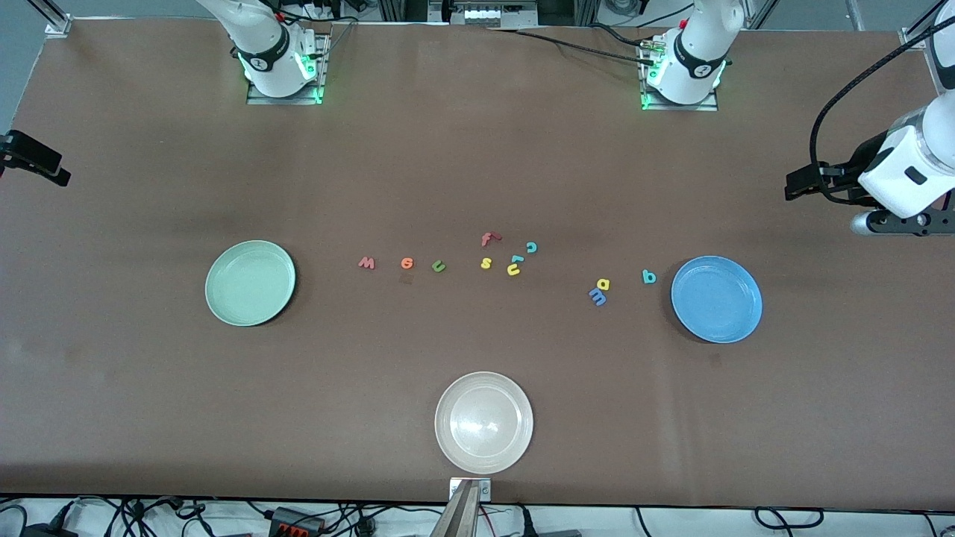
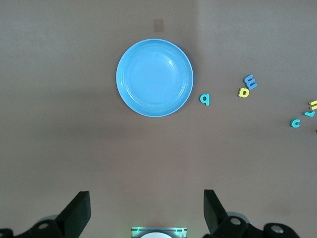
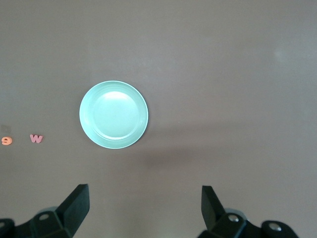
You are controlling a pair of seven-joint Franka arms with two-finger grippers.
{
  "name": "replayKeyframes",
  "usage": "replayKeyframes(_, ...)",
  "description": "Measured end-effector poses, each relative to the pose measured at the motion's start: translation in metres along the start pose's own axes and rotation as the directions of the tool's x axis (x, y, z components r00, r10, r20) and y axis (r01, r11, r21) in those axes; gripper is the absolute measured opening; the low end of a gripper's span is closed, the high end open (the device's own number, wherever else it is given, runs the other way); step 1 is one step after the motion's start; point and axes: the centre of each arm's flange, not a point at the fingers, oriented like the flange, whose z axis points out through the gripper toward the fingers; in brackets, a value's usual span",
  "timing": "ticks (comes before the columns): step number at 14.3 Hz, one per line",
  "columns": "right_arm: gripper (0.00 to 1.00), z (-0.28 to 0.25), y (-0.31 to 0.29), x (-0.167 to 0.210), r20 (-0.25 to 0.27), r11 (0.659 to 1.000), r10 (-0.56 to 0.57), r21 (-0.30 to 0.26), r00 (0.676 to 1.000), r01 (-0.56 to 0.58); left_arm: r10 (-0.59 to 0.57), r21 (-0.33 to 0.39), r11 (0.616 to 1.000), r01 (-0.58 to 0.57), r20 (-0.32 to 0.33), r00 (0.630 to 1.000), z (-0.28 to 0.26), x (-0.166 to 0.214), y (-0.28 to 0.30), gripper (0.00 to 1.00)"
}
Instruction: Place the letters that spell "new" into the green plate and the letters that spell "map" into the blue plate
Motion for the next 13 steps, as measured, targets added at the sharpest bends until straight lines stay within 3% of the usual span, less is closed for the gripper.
replayKeyframes(8,1.0,0.005,-0.003,0.001,0.014,1.0,-0.005,0.0,1.0,0.005,0.0,0.0,1.0,0.0,0.001,1.0,0.0,0.0,0.0,1.0)
replayKeyframes(13,1.0,0.051,-0.061,0.02,0.099,0.994,-0.105,0.003,0.989,0.105,-0.002,0.0,1.0,0.002,0.002,1.0,0.001,0.0,-0.001,1.0)
